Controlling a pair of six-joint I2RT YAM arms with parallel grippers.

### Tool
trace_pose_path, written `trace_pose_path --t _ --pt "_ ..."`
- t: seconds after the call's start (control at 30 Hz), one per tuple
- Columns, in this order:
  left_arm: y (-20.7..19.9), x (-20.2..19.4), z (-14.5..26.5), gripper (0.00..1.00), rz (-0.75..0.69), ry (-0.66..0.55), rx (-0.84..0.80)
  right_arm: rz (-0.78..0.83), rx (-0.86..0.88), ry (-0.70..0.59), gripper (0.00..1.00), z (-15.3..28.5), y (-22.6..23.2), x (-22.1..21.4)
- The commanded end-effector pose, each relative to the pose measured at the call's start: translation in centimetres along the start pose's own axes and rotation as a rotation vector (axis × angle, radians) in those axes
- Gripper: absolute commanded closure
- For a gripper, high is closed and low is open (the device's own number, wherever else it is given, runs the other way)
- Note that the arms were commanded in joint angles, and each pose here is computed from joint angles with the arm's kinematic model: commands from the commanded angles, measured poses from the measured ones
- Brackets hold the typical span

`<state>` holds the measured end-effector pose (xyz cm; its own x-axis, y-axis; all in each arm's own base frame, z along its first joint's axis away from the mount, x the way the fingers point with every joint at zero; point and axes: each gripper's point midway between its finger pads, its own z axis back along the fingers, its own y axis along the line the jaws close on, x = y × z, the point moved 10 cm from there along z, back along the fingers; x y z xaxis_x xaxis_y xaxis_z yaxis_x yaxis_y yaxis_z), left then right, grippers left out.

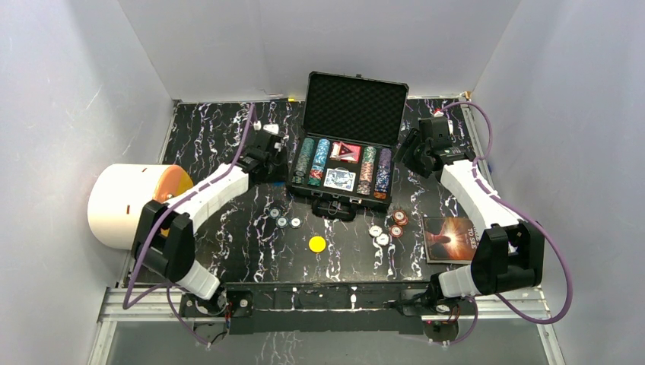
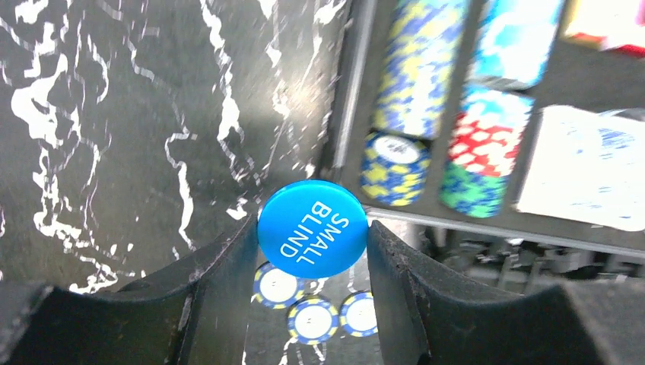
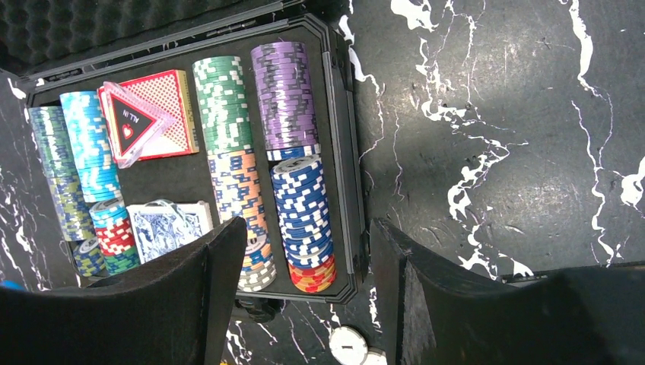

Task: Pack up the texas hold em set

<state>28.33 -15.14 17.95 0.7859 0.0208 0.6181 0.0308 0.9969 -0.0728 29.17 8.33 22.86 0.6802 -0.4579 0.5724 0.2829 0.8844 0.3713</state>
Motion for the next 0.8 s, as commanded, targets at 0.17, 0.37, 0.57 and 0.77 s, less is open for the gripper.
trace_pose_path --t 0.17,0.37,0.57,0.77 --pt "-6.9 4.0 2.8 0.51 -0.062 -0.104 -0.292 -0.006 0.01 -0.053 0.31 0.5 0.6 1.4" --pt "-12.0 3.9 1.1 0.51 -0.161 -0.08 -0.354 -0.007 0.012 -0.053 0.31 0.6 0.6 1.2" --pt "-14.7 3.7 -0.6 0.51 -0.209 -0.051 -0.334 -0.005 0.013 -0.057 0.31 0.8 0.4 1.1" --pt "-15.9 3.4 -1.8 0.51 -0.247 -0.014 -0.327 -0.003 0.011 -0.058 0.31 0.8 0.3 1.0"
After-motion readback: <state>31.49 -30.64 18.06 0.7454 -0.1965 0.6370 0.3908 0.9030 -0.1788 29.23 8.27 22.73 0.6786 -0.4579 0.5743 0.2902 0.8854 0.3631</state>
